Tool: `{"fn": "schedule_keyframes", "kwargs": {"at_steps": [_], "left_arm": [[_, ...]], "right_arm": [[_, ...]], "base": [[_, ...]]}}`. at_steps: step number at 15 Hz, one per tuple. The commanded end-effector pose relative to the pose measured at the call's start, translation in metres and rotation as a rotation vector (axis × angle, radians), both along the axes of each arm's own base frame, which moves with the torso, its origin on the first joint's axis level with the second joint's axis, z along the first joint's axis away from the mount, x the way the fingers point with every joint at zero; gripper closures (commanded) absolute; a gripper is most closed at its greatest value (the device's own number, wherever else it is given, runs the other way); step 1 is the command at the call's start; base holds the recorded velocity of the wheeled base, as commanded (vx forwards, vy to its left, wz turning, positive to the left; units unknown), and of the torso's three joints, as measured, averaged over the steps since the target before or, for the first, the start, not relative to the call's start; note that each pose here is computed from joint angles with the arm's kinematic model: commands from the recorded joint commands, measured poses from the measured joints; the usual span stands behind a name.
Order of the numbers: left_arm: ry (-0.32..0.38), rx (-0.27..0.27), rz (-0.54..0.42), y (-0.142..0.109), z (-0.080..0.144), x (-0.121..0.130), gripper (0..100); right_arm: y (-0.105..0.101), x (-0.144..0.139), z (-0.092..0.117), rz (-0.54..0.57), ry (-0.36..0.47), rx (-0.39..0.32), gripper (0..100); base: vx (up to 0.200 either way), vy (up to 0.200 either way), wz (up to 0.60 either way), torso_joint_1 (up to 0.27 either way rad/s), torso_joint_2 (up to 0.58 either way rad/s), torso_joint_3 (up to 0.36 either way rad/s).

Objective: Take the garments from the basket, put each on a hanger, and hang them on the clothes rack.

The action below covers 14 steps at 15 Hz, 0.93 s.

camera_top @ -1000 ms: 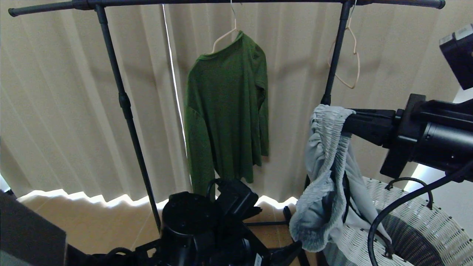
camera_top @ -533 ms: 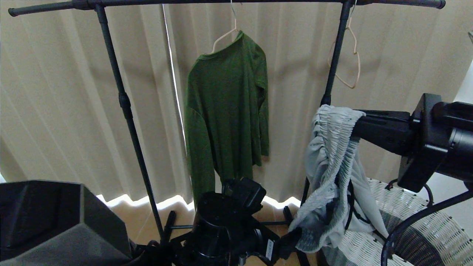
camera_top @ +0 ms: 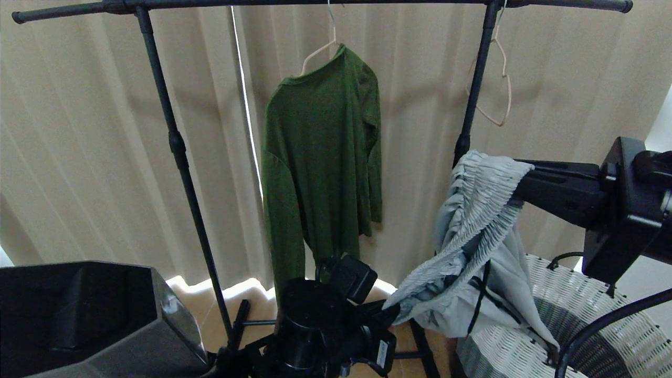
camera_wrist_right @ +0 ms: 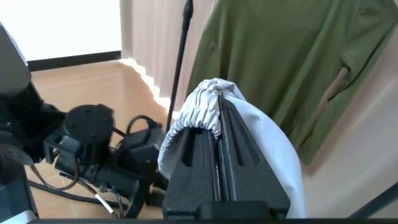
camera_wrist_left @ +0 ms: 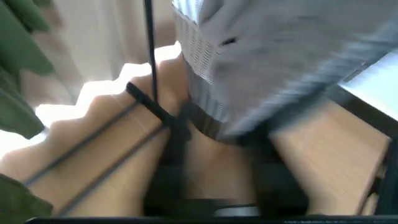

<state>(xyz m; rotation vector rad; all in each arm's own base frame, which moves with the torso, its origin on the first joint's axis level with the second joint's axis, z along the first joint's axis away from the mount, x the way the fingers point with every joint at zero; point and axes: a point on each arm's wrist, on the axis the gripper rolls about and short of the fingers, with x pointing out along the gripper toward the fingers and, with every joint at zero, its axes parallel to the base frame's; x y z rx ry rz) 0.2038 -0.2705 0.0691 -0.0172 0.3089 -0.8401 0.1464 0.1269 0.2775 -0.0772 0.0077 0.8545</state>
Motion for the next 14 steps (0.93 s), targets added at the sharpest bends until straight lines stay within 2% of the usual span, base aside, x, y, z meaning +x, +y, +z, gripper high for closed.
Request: {"fn": "schedule_keyframes", "kwargs": {"at_steps": [1,2,3,4,5,8,9,10,14], "left_arm": [[-0.069,-0.004,0.005,0.023,-0.007,-0.016,100],[-0.155,0.01,0.022,0.043,-0.005,-0.017,100],[-0.211,0.032,0.078,0.065,0.003,-0.011,100],[-0.238,0.024,0.123,0.077,0.012,-0.005,100],[-0.284,-0.002,0.234,0.103,0.035,0.01,100],[-0.316,-0.02,0.362,0.139,0.082,0.017,100],[-0.314,-0.018,0.378,0.143,0.088,0.017,100],[-0.311,-0.009,0.414,0.155,0.106,0.016,100],[-0.326,-0.047,0.455,0.171,0.161,0.002,100]], "right_arm": [[-0.004,0.006,-0.003,-0.038,0.024,0.007,100],[-0.007,0.011,-0.005,-0.067,0.038,0.006,100],[-0.01,0.018,-0.008,-0.098,0.049,0.001,100],[-0.013,0.023,-0.011,-0.121,0.061,-0.006,100],[-0.016,0.033,-0.016,-0.159,0.079,-0.019,100],[-0.017,0.045,-0.02,-0.194,0.074,-0.017,100],[-0.016,0.046,-0.021,-0.193,0.071,-0.015,100],[-0.015,0.047,-0.021,-0.192,0.055,-0.008,100],[-0.012,0.053,-0.021,-0.196,0.029,0.004,100]], "base": [[0.0,0.0,0.0,0.0,0.0,0.0],[0.0,0.0,0.0,0.0,0.0,0.0],[0.0,0.0,0.0,0.0,0.0,0.0],[0.0,0.0,0.0,0.0,0.0,0.0],[0.0,0.0,0.0,0.0,0.0,0.0],[0.0,0.0,0.0,0.0,0.0,0.0],[0.0,0.0,0.0,0.0,0.0,0.0],[0.0,0.0,0.0,0.0,0.0,0.0],[0.0,0.0,0.0,0.0,0.0,0.0]]}}
